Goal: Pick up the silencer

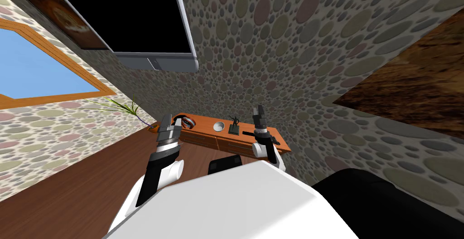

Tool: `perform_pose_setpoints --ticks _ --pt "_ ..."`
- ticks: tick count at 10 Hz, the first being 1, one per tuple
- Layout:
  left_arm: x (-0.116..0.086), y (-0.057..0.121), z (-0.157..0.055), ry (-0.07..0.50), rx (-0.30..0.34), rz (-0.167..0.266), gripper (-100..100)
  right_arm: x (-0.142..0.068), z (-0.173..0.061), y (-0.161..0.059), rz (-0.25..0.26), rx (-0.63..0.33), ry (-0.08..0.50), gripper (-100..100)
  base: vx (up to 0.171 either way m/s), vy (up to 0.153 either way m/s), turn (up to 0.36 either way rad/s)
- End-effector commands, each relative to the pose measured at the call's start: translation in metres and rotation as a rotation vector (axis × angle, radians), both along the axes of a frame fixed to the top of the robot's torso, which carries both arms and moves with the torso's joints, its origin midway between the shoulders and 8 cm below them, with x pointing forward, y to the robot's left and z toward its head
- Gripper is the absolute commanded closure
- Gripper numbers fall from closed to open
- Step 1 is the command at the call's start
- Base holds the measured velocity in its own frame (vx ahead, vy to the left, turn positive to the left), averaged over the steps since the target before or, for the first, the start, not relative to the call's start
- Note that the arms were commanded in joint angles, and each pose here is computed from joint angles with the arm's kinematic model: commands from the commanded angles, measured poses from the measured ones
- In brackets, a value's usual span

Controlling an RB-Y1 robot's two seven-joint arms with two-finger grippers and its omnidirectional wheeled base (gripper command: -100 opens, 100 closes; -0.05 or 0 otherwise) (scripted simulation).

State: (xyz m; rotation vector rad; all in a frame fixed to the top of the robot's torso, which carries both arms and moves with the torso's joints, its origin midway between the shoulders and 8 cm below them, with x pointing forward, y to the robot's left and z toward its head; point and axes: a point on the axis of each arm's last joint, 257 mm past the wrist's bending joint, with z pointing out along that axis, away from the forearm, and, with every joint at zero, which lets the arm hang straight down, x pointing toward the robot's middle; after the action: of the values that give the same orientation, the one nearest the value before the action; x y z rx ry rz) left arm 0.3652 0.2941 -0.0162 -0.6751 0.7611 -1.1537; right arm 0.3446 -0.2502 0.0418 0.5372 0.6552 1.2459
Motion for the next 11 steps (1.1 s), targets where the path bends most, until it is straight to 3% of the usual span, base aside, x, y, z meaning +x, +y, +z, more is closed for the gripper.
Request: perform_pose_setpoints --ticks 1,4,8,9,11 --pt "0.0 0.0 0.0 0.0 0.0 0.0 0 0.006 -0.011 0.006 0.008 -0.054 0.027 -100 -0.017 0.025 0.047" --pt "0.0 0.0 0.0 0.0 0.0 0.0 0 0.02 -0.039 0.014 0.017 -0.165 0.088 -100 -0.036 0.057 0.049" --pt "0.0 0.0 0.0 0.0 0.0 0.0 0 0.043 -0.099 0.022 0.019 -0.373 0.207 -100 -0.04 0.066 0.082" --pt "0.0 0.0 0.0 0.0 0.0 0.0 0 0.044 -0.101 0.021 0.022 -0.381 0.211 -100 -0.031 0.058 0.039" --pt "0.0 0.0 0.0 0.0 0.0 0.0 0 0.053 -0.135 0.021 0.021 -0.509 0.273 -100 -0.03 0.055 0.106"
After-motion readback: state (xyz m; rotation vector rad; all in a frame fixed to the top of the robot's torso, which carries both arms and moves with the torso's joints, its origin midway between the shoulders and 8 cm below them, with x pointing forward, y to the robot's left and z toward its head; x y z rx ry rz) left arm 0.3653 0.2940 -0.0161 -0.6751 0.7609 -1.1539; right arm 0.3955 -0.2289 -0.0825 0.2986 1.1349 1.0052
